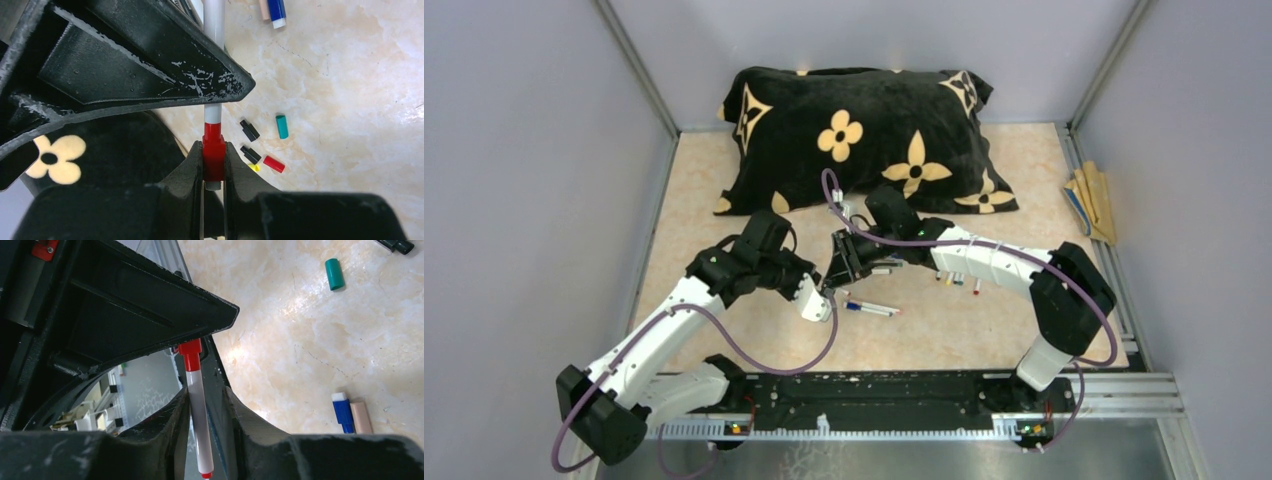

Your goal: Open the pen caps

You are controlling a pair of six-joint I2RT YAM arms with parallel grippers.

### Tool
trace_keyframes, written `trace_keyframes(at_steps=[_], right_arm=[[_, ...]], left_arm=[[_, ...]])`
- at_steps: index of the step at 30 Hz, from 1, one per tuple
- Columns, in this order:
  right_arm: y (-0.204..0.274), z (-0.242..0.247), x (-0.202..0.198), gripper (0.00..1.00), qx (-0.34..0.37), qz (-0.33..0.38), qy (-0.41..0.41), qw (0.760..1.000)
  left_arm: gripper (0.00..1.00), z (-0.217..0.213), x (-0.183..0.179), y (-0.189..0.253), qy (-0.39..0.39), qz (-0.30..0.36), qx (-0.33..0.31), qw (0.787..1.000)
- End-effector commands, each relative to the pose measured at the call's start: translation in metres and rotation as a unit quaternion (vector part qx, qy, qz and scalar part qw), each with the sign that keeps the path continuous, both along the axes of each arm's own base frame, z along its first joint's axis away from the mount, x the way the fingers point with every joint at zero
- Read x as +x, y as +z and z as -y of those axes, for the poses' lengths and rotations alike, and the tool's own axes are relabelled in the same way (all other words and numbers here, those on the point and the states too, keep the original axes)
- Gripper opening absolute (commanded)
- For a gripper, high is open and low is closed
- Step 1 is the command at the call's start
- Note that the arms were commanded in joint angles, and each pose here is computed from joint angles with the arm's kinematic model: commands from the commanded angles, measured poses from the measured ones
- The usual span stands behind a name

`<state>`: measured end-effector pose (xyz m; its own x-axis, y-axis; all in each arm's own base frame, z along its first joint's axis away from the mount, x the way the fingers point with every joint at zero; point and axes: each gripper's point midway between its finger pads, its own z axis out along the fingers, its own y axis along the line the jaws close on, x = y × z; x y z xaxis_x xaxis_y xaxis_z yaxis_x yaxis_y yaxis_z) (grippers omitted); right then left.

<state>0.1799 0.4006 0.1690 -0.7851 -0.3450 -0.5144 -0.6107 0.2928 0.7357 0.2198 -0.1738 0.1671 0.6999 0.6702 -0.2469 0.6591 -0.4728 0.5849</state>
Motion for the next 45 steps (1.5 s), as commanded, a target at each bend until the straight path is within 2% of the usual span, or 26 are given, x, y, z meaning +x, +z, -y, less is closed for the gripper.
trace_keyframes(at_steps=[1,4,5,13,21,29,33,35,37,40,43,45], right_arm=[[0.020,-0.008,0.001,0.22,0.038,0.017,0.001,0.999],[0.020,-0.007,0.001,0.03,0.036,0.017,-0.001,0.999],[0.020,-0.006,0.002,0.00,0.034,0.020,-0.003,0.999],[0.001,0.029,0.000,0.00,-0.007,0.021,-0.042,0.999],[-0.024,0.074,-0.019,0.00,-0.057,0.018,-0.059,0.996],[-0.031,0.112,-0.007,0.00,-0.070,0.014,-0.104,0.992],[-0.034,0.124,0.008,0.00,-0.096,0.032,-0.136,0.986],[-0.039,0.135,0.032,0.00,-0.130,0.062,-0.194,0.970],[-0.045,0.155,0.063,0.00,-0.175,0.099,-0.283,0.938],[-0.045,0.182,0.100,0.00,-0.204,0.145,-0.395,0.884],[-0.051,0.197,0.122,0.00,-0.219,0.154,-0.467,0.842],[-0.061,0.201,0.130,0.00,-0.231,0.149,-0.488,0.828]], left_arm=[[0.00,0.006,-0.002,0.009,0.012,-0.014,-0.020,1.000],[0.00,0.003,-0.002,0.006,0.018,-0.012,-0.016,1.000],[0.00,0.001,-0.002,0.004,0.020,-0.011,-0.011,1.000],[0.00,-0.038,0.033,-0.030,0.102,0.034,0.078,0.991],[0.00,-0.073,0.074,-0.036,0.166,0.037,0.080,0.982],[0.00,-0.098,0.093,-0.051,0.204,0.016,0.082,0.975],[0.00,-0.095,0.094,-0.059,0.199,0.013,0.075,0.977],[0.00,-0.091,0.094,-0.063,0.206,-0.002,0.061,0.977],[0.00,-0.087,0.095,-0.069,0.228,-0.029,0.046,0.972],[0.00,-0.083,0.096,-0.082,0.272,-0.083,0.031,0.958],[0.00,-0.079,0.091,-0.100,0.305,-0.144,0.028,0.941],[0.00,-0.077,0.086,-0.111,0.314,-0.166,0.024,0.935]])
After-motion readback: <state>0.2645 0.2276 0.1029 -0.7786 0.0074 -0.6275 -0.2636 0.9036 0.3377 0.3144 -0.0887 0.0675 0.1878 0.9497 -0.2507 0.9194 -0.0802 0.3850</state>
